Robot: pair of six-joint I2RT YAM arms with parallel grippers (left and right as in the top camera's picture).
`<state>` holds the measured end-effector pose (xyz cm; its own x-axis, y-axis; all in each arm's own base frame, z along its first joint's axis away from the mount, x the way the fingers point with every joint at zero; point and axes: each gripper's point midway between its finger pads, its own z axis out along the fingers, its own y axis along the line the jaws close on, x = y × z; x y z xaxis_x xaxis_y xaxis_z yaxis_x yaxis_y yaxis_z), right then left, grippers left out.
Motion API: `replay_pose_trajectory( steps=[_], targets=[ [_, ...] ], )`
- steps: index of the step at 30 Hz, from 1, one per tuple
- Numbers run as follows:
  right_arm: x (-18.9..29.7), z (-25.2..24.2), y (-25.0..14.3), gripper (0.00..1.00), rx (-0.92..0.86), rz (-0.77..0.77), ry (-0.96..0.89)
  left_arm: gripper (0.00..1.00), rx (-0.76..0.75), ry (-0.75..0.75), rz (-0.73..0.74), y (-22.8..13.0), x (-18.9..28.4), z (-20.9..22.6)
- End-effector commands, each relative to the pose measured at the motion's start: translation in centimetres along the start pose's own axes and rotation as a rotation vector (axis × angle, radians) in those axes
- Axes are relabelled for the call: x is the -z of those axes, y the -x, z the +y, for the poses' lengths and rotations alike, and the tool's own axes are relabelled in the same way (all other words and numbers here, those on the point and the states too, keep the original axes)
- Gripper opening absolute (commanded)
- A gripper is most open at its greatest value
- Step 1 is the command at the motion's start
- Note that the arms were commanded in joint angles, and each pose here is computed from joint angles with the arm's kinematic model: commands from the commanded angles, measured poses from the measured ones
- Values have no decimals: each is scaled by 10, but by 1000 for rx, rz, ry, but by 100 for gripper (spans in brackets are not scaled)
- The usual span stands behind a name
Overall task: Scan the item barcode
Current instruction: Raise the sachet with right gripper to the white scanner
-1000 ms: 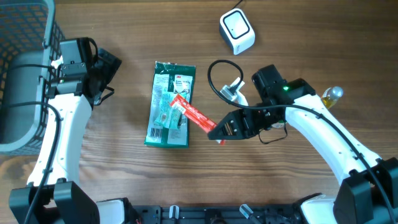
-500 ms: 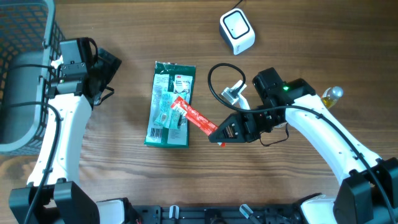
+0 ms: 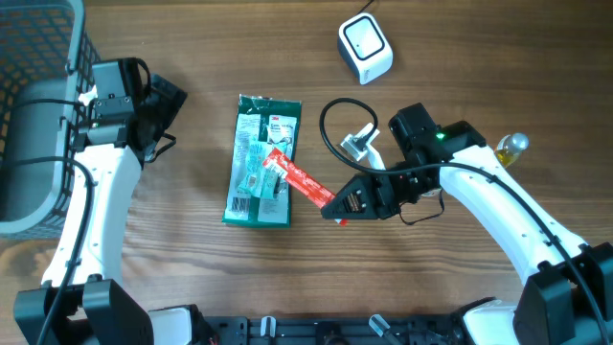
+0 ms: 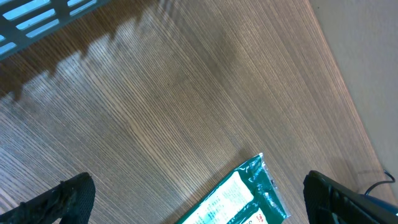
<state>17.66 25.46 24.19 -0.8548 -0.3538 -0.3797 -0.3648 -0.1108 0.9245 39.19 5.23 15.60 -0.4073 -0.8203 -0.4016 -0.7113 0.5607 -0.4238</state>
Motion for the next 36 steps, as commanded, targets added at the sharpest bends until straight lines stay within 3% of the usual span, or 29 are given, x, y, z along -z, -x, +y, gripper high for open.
replay_pose_trajectory(
  steps=[1,8,12,13,16,20,29,36],
  targets=[
    [0,-1,3,4,45,-1,1,100,-18,-5,-29,8,5,-2],
    [1,-22,8,4,129,31,-99,100,-18,-5,-29,8,5,-2],
    [12,-70,19,4,15,35,-371,100,-18,-5,-29,8,5,-2],
    [26,-98,27,4,-68,-5,-554,100,-18,-5,-29,8,5,-2],
    [64,-141,46,4,-162,-139,-880,100,-18,-5,-29,8,5,-2],
    [89,-149,73,4,-207,-292,-1020,100,-18,-5,-29,8,5,-2],
    [172,-42,159,4,25,-324,-1500,100,-18,-5,-29,8,5,-2],
    [196,-101,185,4,286,-17,-1694,100,-18,-5,-29,8,5,-2]
  ],
)
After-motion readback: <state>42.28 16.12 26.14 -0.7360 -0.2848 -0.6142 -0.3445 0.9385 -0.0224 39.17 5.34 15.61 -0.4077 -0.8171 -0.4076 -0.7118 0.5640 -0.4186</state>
